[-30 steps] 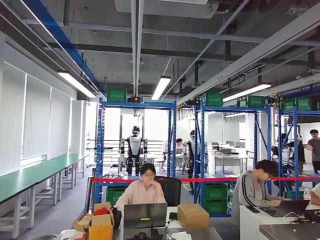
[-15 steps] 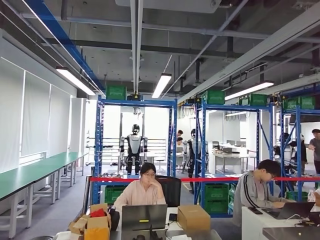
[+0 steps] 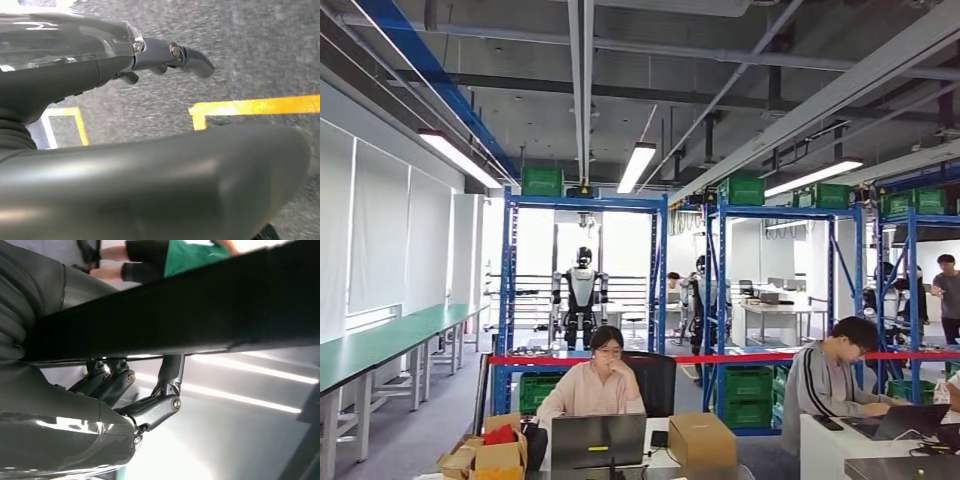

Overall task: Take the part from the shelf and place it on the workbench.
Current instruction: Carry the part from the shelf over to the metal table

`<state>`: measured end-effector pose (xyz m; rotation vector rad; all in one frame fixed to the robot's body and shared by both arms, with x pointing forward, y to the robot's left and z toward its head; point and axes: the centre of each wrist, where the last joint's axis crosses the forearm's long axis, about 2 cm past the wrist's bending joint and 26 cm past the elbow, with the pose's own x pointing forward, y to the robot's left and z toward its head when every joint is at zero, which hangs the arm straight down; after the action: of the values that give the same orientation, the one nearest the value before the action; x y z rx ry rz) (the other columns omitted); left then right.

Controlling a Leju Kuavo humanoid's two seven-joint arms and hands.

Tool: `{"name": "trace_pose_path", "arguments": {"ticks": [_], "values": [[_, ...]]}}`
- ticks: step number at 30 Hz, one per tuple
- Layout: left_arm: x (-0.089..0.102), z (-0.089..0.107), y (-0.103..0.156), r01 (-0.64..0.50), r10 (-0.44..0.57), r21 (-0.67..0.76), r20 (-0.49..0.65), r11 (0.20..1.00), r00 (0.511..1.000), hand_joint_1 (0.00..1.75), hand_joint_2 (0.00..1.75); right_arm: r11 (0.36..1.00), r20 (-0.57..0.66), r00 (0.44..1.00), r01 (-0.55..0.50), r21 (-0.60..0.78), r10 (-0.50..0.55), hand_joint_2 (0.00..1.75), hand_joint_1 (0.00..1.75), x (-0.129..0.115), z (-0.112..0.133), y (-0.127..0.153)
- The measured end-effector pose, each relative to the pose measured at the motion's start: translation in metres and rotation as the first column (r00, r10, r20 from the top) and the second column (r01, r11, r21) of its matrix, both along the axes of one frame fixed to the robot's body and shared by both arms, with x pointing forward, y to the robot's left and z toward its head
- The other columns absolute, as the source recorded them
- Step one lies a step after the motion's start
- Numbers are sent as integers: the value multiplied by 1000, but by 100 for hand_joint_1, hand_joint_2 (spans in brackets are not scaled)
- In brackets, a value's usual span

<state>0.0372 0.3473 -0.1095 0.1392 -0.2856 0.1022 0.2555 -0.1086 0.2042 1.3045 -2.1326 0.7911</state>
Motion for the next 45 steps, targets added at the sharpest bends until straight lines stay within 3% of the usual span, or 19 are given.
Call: {"name": "trace_pose_path", "arguments": {"ticks": [45], "values": [[2, -1, -10, 5, -5, -15, 6, 1000, 1000, 0, 175, 999, -20, 999, 36, 10, -36, 175, 175, 2, -4, -12]]}}
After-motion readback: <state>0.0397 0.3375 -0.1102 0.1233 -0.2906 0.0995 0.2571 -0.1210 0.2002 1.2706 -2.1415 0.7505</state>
